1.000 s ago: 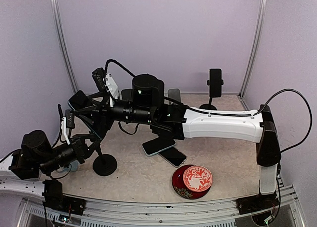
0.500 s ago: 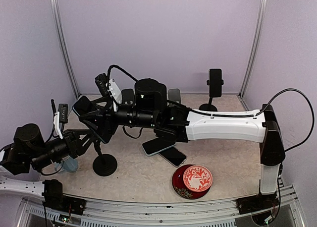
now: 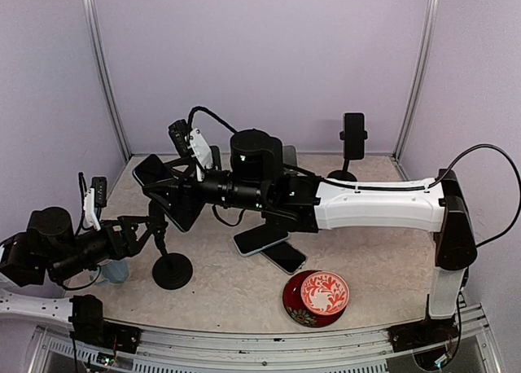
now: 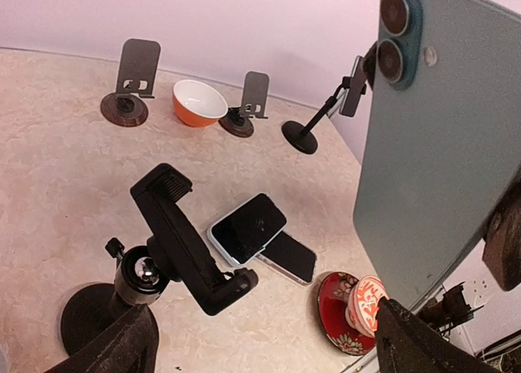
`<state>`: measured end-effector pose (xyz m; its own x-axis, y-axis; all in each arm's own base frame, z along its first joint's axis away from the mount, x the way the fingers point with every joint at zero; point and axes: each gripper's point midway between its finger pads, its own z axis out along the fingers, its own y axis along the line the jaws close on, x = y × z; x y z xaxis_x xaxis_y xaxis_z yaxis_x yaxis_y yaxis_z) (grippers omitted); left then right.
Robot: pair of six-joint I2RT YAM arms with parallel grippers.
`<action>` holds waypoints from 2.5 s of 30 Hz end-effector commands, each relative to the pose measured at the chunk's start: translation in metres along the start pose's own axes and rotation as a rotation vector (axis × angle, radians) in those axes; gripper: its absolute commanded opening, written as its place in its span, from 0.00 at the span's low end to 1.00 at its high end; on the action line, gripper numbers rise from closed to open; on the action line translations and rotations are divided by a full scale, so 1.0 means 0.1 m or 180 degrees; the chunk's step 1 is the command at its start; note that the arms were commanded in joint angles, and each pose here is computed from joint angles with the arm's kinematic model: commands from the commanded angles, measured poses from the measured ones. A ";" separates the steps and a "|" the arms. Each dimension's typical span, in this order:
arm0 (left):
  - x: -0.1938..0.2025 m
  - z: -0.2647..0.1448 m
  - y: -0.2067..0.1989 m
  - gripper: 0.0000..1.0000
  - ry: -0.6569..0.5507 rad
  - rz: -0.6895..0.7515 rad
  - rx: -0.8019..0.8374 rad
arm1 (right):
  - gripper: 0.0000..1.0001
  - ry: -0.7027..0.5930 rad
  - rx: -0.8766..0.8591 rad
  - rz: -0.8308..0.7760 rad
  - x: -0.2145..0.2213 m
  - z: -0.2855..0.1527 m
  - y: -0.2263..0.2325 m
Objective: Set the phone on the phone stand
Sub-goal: Hold the phone stand at the center of the board.
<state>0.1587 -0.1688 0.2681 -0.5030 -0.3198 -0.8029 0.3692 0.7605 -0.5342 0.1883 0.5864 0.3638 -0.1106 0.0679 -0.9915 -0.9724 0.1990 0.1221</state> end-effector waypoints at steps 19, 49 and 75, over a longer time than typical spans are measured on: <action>0.06 0.13 0.46 0.92 0.0050 0.0147 -0.1030 | 0.54 -0.0374 0.0305 0.0030 -0.43 -0.38 -0.19; 0.03 0.10 0.35 0.98 0.0108 -0.0180 -0.0902 | 0.54 -0.0404 0.0315 0.0082 -0.41 -0.52 -0.19; 0.18 0.03 0.35 0.59 -0.0005 -0.0504 -0.0341 | 0.55 -0.0357 0.0328 0.0059 -0.37 -0.50 -0.20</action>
<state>0.1689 -0.1403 0.2184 -0.5632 -0.4063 -0.7195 0.1074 0.8273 -0.5513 0.2028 0.5408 0.3553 -0.1356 0.0820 -0.9874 -0.9403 0.3033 0.1543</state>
